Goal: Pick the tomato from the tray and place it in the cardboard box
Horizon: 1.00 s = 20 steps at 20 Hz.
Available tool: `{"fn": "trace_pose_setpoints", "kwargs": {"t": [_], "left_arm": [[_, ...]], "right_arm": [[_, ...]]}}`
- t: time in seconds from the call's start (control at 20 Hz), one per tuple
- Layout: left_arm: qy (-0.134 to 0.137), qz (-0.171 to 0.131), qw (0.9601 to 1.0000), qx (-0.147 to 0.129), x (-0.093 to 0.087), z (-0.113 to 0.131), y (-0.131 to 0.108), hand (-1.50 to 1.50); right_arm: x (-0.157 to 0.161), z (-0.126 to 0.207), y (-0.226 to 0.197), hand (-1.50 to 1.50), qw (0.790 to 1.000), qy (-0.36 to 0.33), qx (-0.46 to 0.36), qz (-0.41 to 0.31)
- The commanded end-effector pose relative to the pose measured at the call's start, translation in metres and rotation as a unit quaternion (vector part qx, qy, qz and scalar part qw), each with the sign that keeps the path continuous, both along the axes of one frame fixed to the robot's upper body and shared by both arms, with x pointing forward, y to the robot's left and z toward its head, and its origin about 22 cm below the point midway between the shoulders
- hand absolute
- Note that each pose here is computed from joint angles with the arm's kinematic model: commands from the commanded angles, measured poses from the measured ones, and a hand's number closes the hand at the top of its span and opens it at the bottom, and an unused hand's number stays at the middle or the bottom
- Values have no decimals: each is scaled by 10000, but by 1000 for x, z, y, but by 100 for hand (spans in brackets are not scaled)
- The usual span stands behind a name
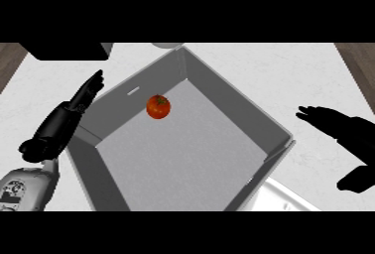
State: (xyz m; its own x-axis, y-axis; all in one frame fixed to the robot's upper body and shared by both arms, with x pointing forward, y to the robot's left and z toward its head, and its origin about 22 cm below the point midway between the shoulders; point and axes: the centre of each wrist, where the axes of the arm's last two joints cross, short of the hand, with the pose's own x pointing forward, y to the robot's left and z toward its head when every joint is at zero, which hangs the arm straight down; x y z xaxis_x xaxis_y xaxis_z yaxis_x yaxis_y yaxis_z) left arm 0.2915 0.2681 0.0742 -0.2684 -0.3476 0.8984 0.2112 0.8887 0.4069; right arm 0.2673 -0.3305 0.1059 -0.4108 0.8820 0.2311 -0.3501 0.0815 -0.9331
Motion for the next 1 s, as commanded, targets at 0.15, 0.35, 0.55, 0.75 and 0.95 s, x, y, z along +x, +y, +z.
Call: {"fn": "trace_pose_setpoints", "kwargs": {"t": [0.15,0.35,0.55,0.75,0.95], "left_arm": [[77,-2,10000,-22,4,-9,-7,0],[92,78,9999,-43,26,-10,0,0],[50,60,10000,13,-7,-3,-2,0],[80,5,9999,-87,2,-12,-6,0],[166,27,9999,-3,-1,-7,5,0]], "right_arm": [[1,-29,7,-150,9998,167,-32,-47],[3,-51,-2,-150,9995,140,-215,-158],[8,-43,8,-150,9992,125,-299,-214],[24,-67,8,-150,9991,326,-256,-51],[25,-63,2,150,9992,51,-187,348]]}}
